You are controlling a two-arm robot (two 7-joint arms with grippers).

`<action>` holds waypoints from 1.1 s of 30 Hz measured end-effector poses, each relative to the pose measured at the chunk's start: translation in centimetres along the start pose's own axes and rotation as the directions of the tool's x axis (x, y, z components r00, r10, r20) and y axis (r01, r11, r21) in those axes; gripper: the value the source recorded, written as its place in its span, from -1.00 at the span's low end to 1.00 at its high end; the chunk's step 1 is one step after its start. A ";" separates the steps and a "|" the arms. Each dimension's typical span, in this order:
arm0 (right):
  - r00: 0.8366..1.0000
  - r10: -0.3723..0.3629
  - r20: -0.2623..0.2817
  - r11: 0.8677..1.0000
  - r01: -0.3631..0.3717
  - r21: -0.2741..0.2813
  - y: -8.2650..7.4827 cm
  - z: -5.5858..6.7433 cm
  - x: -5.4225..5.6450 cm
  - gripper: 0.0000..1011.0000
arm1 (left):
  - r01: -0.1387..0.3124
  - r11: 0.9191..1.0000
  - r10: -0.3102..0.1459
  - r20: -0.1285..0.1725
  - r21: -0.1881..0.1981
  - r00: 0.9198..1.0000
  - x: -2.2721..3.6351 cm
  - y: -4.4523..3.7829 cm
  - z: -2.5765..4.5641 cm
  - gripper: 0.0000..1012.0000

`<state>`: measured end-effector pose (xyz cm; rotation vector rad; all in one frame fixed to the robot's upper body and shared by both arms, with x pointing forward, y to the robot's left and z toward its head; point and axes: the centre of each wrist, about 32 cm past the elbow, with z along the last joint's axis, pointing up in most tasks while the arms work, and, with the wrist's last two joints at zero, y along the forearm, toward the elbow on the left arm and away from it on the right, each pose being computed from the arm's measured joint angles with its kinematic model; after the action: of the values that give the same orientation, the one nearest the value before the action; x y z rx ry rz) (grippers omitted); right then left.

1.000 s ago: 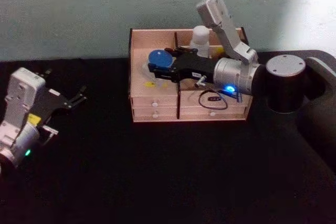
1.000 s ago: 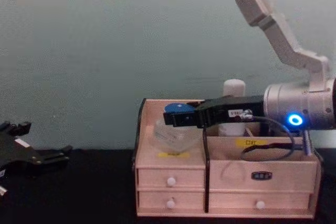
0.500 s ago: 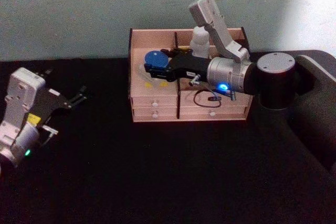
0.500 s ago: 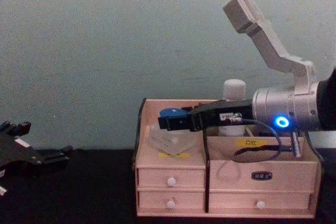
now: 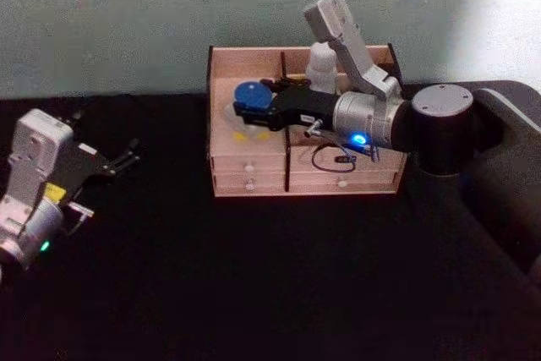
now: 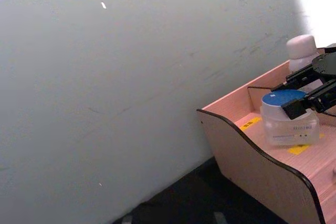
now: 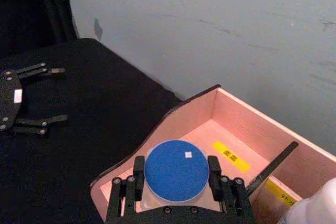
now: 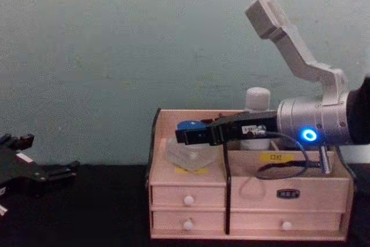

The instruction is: Pick up the facial cleanser and watermelon frost from the table and place them into the tiered storage box.

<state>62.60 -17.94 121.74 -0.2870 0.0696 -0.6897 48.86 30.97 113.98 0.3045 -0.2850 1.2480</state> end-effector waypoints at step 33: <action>1.000 0.003 0.008 1.000 -0.003 0.008 -0.2 0.0 -0.2 0.98 | 0.000 1.000 0.000 0.000 0.000 1.000 0.00 0.00 0.00 0.98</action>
<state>62.35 -17.95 121.79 -0.2815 0.0592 -0.6858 48.86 30.97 113.98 0.3044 -0.2850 1.2480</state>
